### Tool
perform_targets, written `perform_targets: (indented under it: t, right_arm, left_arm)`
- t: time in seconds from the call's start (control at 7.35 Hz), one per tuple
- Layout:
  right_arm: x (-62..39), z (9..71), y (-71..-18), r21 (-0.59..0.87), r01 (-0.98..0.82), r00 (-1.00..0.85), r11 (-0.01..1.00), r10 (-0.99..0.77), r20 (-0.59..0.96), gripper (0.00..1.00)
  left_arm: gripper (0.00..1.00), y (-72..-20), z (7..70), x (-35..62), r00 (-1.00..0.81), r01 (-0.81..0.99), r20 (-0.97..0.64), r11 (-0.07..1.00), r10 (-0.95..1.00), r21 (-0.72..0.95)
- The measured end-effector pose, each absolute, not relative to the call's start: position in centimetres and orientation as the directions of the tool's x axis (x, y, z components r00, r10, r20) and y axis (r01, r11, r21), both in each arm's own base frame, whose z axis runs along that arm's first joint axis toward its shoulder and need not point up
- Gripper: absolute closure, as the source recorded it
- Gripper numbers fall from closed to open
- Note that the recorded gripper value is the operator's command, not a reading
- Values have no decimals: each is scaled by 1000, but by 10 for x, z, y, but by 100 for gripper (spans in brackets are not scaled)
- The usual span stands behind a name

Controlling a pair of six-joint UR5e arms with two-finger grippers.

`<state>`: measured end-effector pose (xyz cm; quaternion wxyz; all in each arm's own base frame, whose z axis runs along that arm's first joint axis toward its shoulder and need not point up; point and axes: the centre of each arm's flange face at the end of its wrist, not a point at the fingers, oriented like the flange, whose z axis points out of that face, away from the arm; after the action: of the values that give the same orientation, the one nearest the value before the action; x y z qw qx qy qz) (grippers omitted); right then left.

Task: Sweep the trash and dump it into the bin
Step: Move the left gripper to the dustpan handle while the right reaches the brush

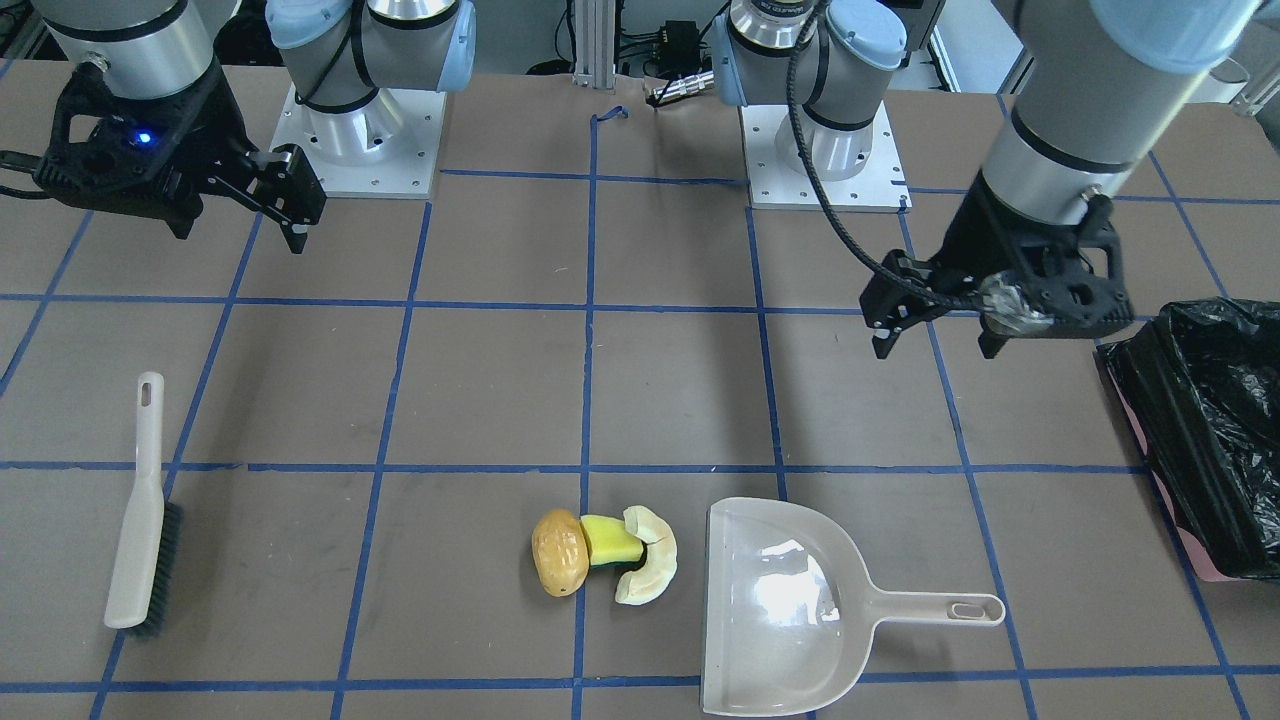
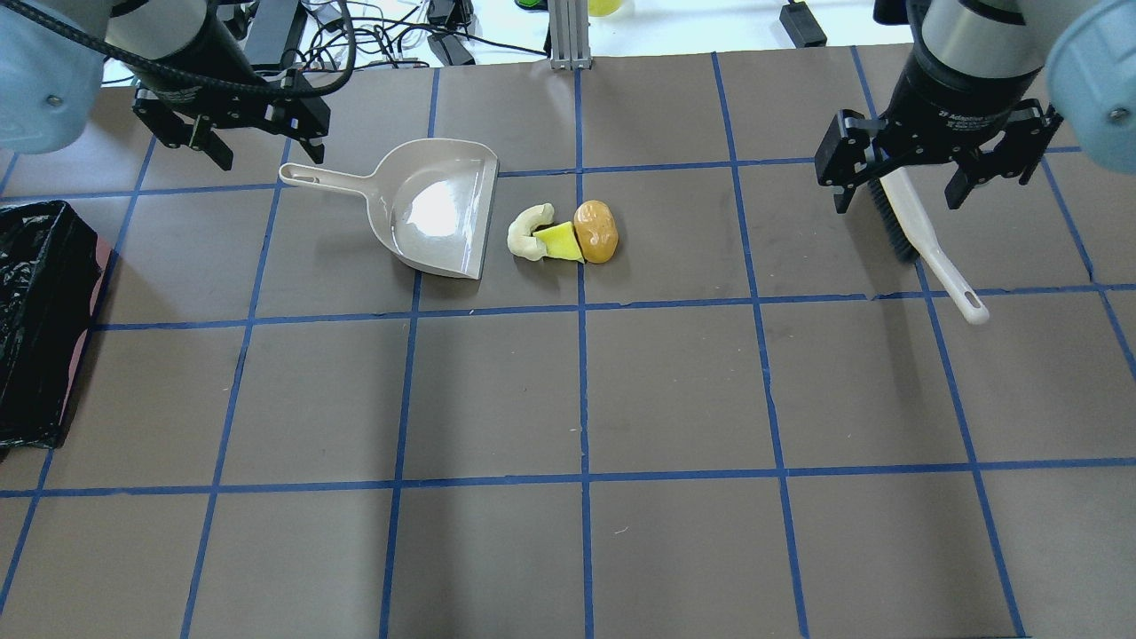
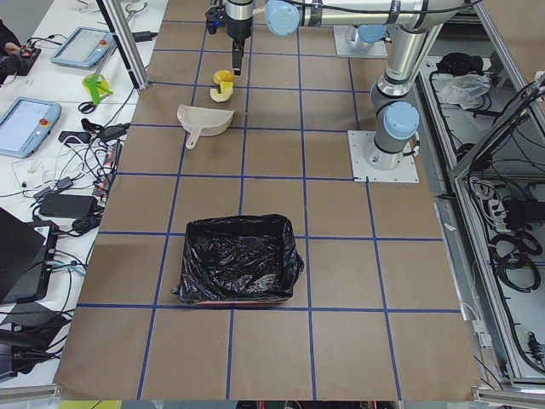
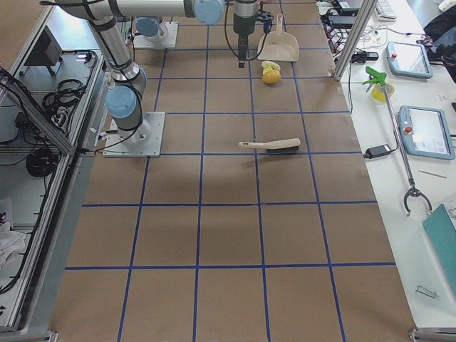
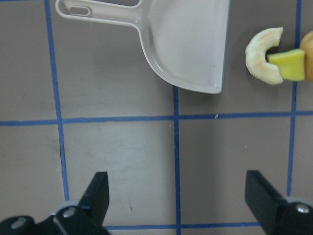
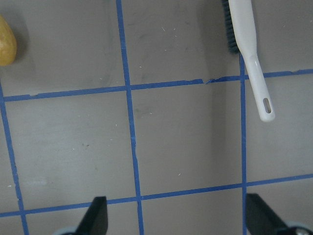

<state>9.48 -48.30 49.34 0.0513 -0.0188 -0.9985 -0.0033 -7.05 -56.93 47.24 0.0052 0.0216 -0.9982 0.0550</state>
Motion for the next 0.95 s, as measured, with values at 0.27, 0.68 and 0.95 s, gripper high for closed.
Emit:
perform_targets:
  t: [0.27, 0.68, 0.95]
  right_arm:
    - [22, 468, -490, 45, -24, -995, 999, -28, 95, 3]
    - [-57, 404, -487, 10, -181, -979, 983, -181, 98, 3]
    - [-78, 356, -499, 27, -199, -979, 980, -200, 43, 3]
  left_arm:
    - [0, -614, 427, -37, -999, -36, 12, 990, -34, -135]
    - [0, -655, 360, 2, -968, 249, -28, 961, 248, -119]
    - [0, -670, 335, 25, -847, 532, -53, 842, 529, -89]
